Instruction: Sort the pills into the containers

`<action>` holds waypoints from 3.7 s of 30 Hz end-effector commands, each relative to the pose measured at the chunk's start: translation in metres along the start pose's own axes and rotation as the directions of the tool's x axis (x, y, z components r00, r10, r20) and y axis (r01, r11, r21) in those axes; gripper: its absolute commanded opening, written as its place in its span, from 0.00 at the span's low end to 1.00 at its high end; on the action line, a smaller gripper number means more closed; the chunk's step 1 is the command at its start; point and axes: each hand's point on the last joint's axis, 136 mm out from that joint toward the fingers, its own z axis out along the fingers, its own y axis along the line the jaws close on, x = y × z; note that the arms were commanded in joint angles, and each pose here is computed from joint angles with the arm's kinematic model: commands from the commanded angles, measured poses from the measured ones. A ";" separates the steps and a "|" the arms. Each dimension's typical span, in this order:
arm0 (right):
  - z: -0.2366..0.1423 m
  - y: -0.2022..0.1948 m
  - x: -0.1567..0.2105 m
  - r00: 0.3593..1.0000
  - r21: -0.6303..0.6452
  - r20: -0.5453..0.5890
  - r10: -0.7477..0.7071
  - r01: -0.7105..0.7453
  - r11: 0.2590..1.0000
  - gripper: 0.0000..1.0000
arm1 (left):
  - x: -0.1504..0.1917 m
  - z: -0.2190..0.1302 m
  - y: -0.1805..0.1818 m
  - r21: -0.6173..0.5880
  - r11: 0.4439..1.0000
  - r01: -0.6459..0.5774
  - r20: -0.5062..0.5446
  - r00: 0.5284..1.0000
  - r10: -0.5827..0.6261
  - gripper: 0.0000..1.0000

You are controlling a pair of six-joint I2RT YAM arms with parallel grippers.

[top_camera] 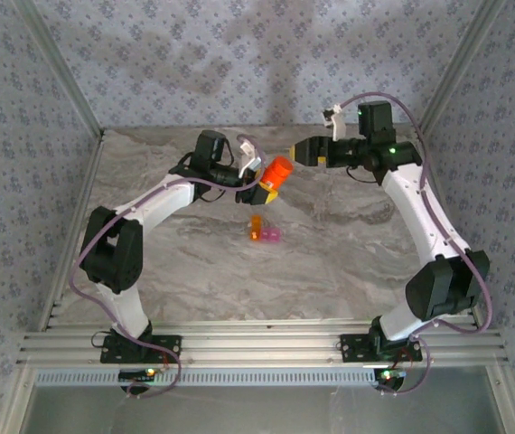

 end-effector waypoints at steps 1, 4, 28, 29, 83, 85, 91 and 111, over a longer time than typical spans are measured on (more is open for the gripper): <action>-0.003 0.007 0.012 0.979 -0.037 -0.051 -0.200 0.198 0.979 0.80 | -0.010 -0.003 -0.003 0.042 0.998 -0.043 0.019 0.999 0.042 0.00; 0.000 0.008 0.009 0.972 -0.070 -0.059 -0.229 0.225 0.972 0.82 | -0.009 -0.003 -0.005 0.057 0.998 -0.040 0.011 0.999 0.039 0.00; 0.044 0.019 0.028 0.957 -0.223 -0.186 -0.220 0.177 0.958 0.68 | -0.006 -0.002 -0.007 0.084 0.996 -0.033 0.002 0.999 0.033 0.00; 0.045 0.019 0.029 0.957 -0.225 -0.190 -0.220 0.176 0.958 0.66 | -0.007 -0.003 -0.007 0.083 0.996 -0.035 0.003 0.999 0.035 0.00; 0.016 0.017 0.017 0.994 -0.065 -0.028 0.106 -0.107 0.992 0.84 | -0.009 -0.005 0.016 -0.012 0.999 -0.038 0.029 0.999 0.038 0.00; 0.011 0.013 0.014 0.998 -0.061 -0.018 0.061 -0.062 0.996 0.83 | -0.009 -0.006 0.015 -0.007 0.999 -0.037 0.029 0.999 0.037 0.00; 0.009 0.009 0.008 0.982 -0.062 -0.037 -0.187 0.185 0.981 0.78 | -0.010 -0.007 0.007 0.042 0.999 -0.033 0.023 0.999 0.032 0.00; 0.044 0.018 0.016 0.961 -0.238 -0.154 -0.231 0.191 0.952 0.69 | -0.006 -0.007 0.000 0.085 0.996 -0.015 -0.003 1.000 0.015 0.00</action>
